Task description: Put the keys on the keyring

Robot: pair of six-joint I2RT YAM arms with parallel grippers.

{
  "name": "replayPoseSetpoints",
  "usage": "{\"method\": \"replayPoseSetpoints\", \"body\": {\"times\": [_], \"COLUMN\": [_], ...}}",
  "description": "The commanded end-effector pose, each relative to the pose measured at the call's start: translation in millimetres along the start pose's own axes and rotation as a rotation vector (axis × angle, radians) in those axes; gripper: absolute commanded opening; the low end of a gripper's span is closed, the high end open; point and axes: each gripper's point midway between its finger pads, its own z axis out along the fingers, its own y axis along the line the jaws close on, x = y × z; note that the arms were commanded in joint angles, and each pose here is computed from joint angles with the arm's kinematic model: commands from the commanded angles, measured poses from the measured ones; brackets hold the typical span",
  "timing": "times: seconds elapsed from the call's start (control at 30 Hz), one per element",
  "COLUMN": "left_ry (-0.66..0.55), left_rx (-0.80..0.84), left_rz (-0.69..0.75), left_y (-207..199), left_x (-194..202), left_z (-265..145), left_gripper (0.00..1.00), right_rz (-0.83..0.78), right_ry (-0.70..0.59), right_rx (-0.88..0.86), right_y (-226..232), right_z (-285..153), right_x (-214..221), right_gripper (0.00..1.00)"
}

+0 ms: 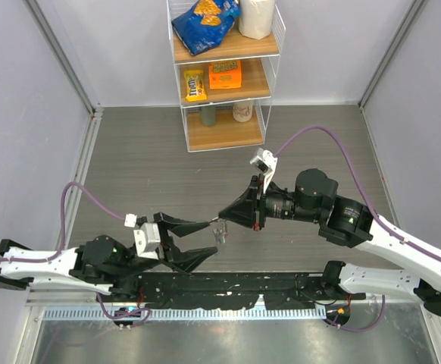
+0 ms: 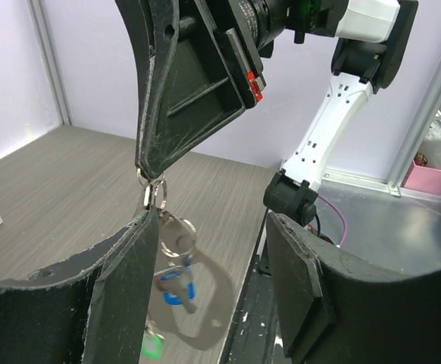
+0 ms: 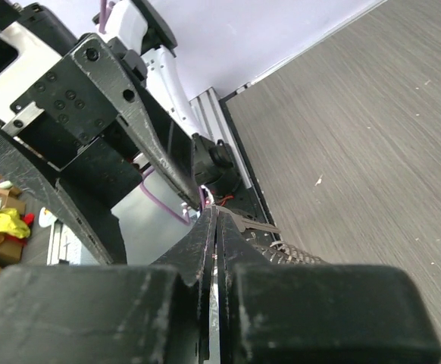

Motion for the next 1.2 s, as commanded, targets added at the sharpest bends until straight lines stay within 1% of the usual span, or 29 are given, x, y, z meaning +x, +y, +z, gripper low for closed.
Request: {"method": "replayPoseSetpoints", "body": {"times": [0.0, 0.27, 0.33, 0.53, 0.6, 0.77, 0.97, 1.17], "left_ry": [-0.070, -0.069, -0.064, -0.051, -0.052, -0.045, -0.039, -0.043], "left_rx": [0.033, 0.128, 0.152, 0.189, 0.195, 0.160, 0.107, 0.063], "left_rz": [0.039, 0.040, 0.034, 0.011, 0.010, 0.014, 0.053, 0.091], "left_y": [-2.6, -20.1, -25.0, -32.9, -34.1, -28.3, -18.0, -7.7], "left_x": [-17.0, -15.3, -13.5, -9.8, -9.8, -6.9, -6.3, -9.6], "left_z": [-1.8, -0.8, -0.1, 0.1, -0.1, 1.9, 4.1, 2.3], "left_gripper": [0.64, 0.64, 0.63, 0.52, 0.51, 0.52, 0.56, 0.57], "right_rz": [-0.052, -0.064, -0.067, -0.069, -0.069, -0.071, -0.074, -0.081], "right_ry": [-0.102, -0.100, -0.105, -0.103, -0.102, -0.103, -0.093, -0.082], "right_rx": [-0.156, -0.189, -0.179, -0.159, -0.155, -0.162, -0.193, -0.223], "right_y": [42.6, 49.5, 48.1, 43.3, 42.6, 44.6, 51.9, 58.3], "right_z": [-14.3, -14.6, -14.9, -12.0, -11.1, -9.8, -10.2, -12.3], "right_x": [-38.2, -38.4, -39.7, -37.8, -37.6, -38.0, -35.4, -32.3], "right_gripper": [0.06, 0.05, 0.06, 0.05, 0.05, 0.05, 0.06, 0.06]}}
